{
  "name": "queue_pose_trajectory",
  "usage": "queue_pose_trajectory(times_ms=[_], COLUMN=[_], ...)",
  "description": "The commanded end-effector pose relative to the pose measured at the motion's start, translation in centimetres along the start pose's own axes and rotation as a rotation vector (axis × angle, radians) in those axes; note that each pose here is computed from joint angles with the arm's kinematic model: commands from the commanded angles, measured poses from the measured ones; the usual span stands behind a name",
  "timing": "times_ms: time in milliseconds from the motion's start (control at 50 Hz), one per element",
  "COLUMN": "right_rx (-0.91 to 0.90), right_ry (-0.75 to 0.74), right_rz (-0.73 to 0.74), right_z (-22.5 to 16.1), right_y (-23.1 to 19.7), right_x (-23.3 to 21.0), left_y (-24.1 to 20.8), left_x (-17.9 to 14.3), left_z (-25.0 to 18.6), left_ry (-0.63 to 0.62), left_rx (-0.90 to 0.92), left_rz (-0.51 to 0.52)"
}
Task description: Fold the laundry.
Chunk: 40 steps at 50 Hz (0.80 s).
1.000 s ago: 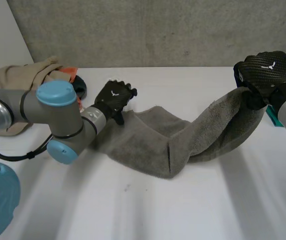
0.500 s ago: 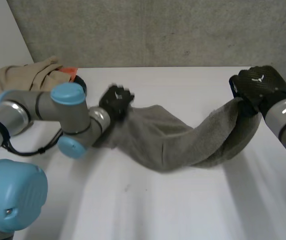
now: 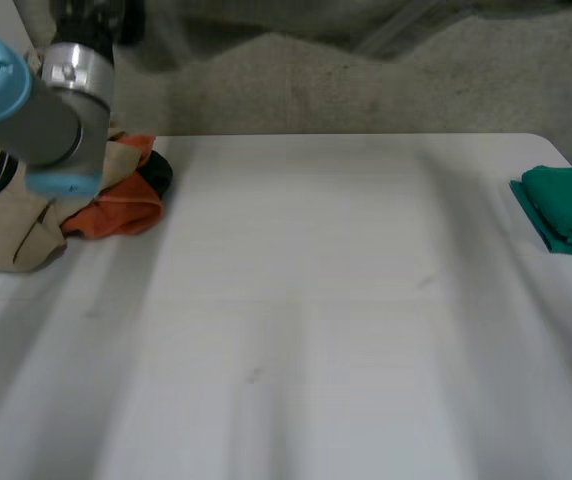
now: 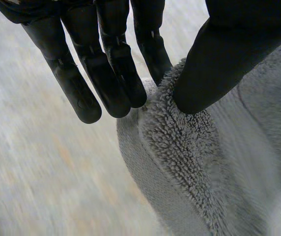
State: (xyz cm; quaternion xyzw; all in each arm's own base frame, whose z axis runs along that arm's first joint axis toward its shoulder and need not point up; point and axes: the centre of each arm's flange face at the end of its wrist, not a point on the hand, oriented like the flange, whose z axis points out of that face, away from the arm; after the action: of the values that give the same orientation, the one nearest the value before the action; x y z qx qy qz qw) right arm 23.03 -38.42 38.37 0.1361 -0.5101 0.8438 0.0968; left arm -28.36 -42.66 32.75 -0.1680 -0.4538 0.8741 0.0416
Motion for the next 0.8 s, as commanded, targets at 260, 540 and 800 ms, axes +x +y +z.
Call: queue_pose_trajectory(times_ms=[260, 540, 800], right_rx=[-0.656, -0.641, -0.673], right_ry=[-0.491, -0.497, -0.511], right_rz=[-0.196, -0.188, -0.191], right_z=[-14.5, -15.8, -17.0], right_y=[17.8, 15.9, 16.6], right_x=[-7.4, -6.7, -6.7], left_y=[8.0, 2.1, 6.1], left_x=[2.4, 1.5, 5.3], left_z=[-21.3, -18.0, -20.7], left_ry=[0.302, 0.283, 0.378], left_rx=[-0.801, -0.670, -0.839], left_rz=[0.098, 0.111, 0.147])
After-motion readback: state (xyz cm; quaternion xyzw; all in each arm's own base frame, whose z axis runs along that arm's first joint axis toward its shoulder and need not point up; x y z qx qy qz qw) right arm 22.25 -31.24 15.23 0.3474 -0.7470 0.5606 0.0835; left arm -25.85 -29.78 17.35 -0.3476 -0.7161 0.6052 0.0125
